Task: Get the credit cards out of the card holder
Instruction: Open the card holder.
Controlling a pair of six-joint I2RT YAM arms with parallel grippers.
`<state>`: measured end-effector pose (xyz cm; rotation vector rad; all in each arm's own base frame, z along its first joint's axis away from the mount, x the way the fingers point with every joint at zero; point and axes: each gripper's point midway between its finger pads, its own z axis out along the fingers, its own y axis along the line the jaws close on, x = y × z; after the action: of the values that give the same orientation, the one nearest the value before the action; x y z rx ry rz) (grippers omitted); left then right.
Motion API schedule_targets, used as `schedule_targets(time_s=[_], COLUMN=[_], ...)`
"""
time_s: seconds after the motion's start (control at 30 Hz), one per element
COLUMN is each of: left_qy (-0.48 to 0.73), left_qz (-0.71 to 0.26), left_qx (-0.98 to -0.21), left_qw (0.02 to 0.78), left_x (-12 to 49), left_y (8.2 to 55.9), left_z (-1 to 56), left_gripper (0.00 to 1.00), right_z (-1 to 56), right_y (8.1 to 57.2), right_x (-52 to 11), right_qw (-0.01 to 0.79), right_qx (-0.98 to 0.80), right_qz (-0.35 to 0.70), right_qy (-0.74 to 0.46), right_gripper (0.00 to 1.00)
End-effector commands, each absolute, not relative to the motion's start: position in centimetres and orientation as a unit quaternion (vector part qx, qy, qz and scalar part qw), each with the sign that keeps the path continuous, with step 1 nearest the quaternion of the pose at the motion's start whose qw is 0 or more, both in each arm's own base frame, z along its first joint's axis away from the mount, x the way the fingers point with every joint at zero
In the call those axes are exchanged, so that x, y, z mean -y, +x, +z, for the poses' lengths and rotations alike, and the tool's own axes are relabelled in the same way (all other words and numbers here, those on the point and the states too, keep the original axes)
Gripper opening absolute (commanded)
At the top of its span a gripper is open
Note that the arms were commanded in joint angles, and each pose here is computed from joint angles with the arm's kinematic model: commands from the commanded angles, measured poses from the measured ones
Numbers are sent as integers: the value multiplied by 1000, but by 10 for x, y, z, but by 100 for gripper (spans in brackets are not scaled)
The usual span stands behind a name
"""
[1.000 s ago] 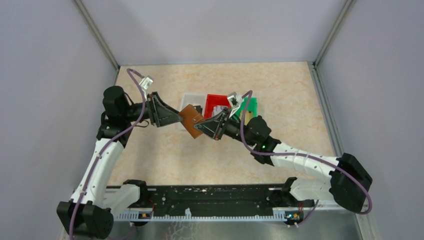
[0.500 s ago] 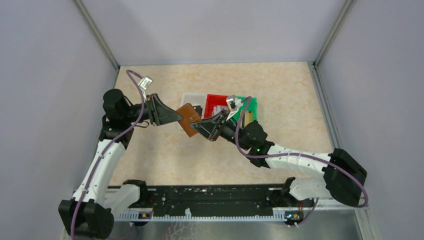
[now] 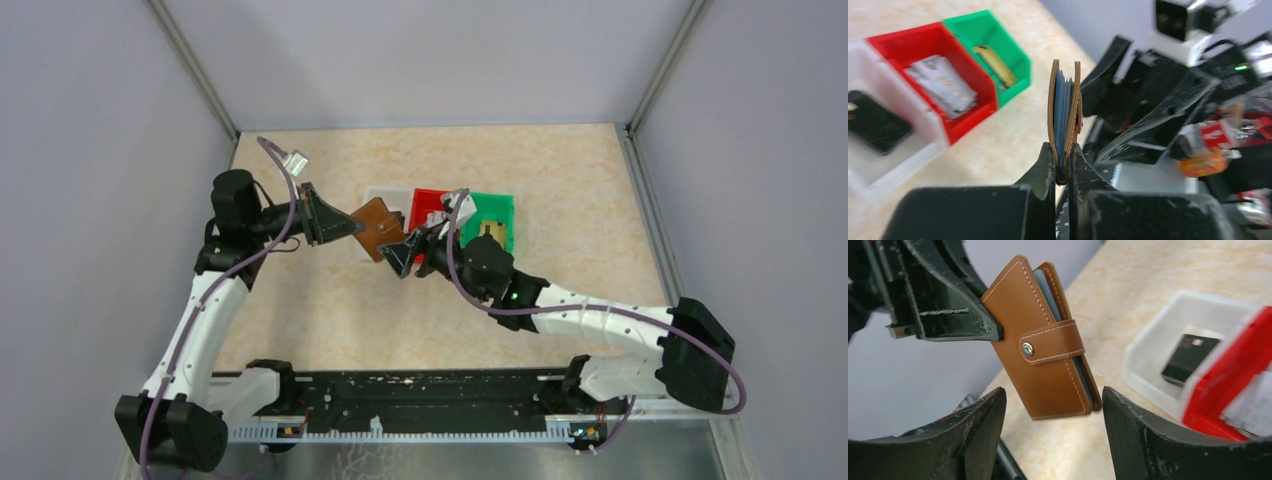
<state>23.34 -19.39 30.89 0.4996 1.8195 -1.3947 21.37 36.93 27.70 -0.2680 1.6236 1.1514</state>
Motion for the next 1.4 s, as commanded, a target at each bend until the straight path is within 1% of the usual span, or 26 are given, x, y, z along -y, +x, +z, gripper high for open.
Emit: schedule_targets(time_s=[0.0, 0.13, 0.27, 0.33, 0.37, 0.43, 0.63, 0.93, 1.23, 1.37], left_qy=[232, 238, 269, 280, 291, 296, 303, 313, 329, 333], left_qz=[-426, -392, -362, -356, -354, -353, -358, -386, -415, -426], left_qx=[-745, -755, -747, -742, -735, -732, -728, -717, -706, -701], left_qw=[458, 469, 489, 494, 499, 501, 500, 488, 471, 465], left_x=[174, 166, 162, 162, 163, 163, 165, 171, 177, 179], left_y=[259, 263, 263, 261, 258, 257, 253, 240, 226, 221], left_z=[289, 272, 267, 267, 269, 269, 269, 271, 273, 275], left_gripper=[0, 0, 0, 0, 0, 0, 0, 0, 0, 0], right_z=[293, 289, 291, 291, 289, 291, 292, 285, 272, 269], right_y=[234, 237, 230, 229, 230, 230, 230, 245, 262, 269], right_x=[-334, -337, -361, -372, -382, -389, -409, -416, -406, -396], right_qw=[572, 558, 536, 523, 507, 498, 482, 492, 512, 529], right_qx=[-724, -757, -771, -779, -789, -793, -793, -801, -814, -815], right_qz=[378, 333, 334, 336, 335, 341, 364, 336, 268, 234], right_qy=[-81, -71, -85, -89, -84, -78, -76, -62, -52, -45], right_gripper=[70, 70, 69, 67, 64, 61, 58, 54, 38, 34])
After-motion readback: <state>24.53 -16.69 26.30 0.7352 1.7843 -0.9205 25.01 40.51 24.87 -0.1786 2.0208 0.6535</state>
